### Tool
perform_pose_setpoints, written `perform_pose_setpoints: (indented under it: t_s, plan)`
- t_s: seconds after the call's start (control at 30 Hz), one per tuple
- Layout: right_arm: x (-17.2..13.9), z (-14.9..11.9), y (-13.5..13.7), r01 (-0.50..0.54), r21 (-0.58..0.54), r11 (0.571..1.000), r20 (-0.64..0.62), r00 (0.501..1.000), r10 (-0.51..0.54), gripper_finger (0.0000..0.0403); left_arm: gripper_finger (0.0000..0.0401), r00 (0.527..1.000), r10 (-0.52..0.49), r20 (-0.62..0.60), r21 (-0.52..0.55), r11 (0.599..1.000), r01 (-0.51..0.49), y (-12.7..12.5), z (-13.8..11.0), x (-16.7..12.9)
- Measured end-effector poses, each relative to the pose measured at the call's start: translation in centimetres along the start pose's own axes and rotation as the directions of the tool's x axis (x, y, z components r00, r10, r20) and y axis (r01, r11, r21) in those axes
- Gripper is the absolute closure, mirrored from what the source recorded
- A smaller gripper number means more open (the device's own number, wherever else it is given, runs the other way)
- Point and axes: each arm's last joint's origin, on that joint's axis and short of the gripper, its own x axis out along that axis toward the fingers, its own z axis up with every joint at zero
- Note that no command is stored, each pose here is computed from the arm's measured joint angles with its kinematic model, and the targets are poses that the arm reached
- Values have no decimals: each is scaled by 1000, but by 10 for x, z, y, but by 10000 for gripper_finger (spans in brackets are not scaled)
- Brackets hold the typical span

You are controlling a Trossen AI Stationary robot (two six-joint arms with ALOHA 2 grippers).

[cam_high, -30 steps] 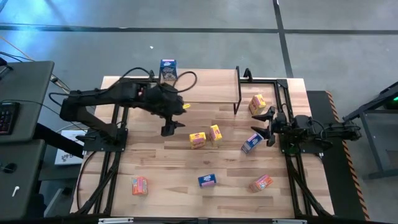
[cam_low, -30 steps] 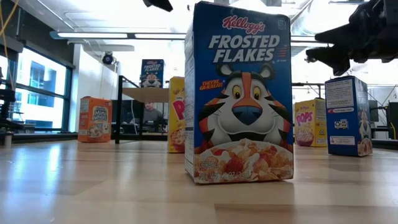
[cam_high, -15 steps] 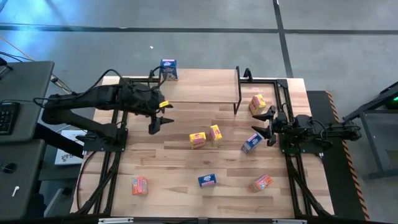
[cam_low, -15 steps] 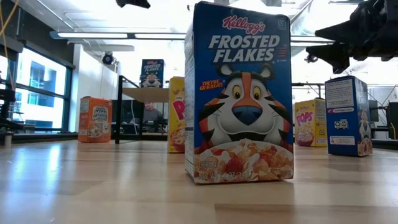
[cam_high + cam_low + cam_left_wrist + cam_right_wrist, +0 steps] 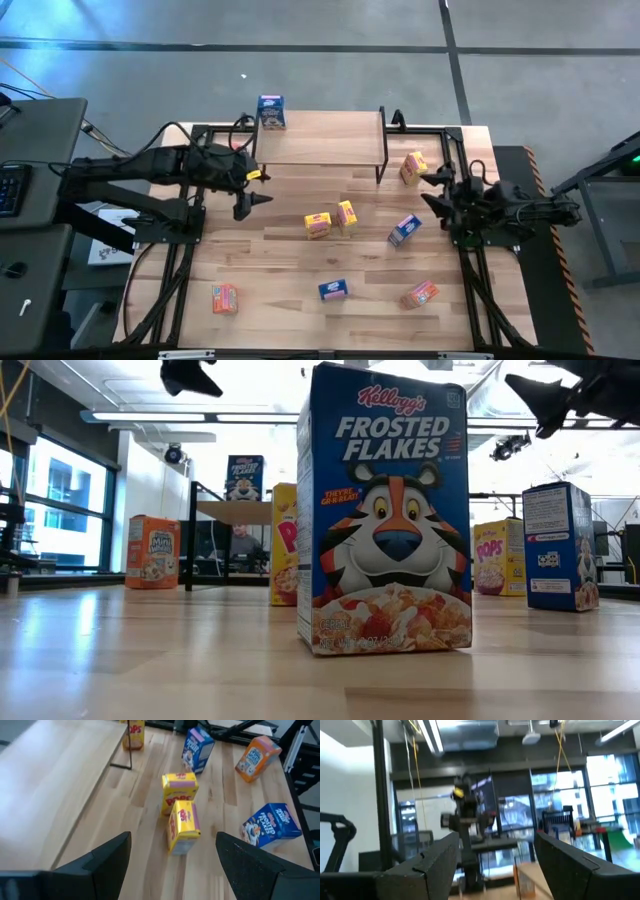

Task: Stack cereal on shelf
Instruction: Put the bottom right yellow cereal box on the shelf

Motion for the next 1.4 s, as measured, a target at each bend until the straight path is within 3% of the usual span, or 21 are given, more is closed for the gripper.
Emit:
perform_pose_setpoints:
  t_s: [0.27,0.43,0.73,1.17,1.4]
  plan:
    - [-1,11,0,18,7,1000,109,994,-19,151,119,1000,-1,1,-11,1000,1,1,-9,9]
    - [2,22,-1,81,-7,997,100,992,-80,151,119,1000,-4,23,-3,1000,4,1,-10,13]
    - [32,55,4,102,-56,993,-29,994,-104,151,119,1000,-5,31,24,1000,5,1,-10,13]
    - [118,64,20,195,145,970,-327,935,-139,151,119,1000,-4,25,50,999,3,1,-11,13]
    - [161,66,28,255,184,949,-456,878,-147,151,119,1000,-4,25,51,999,3,1,-11,13]
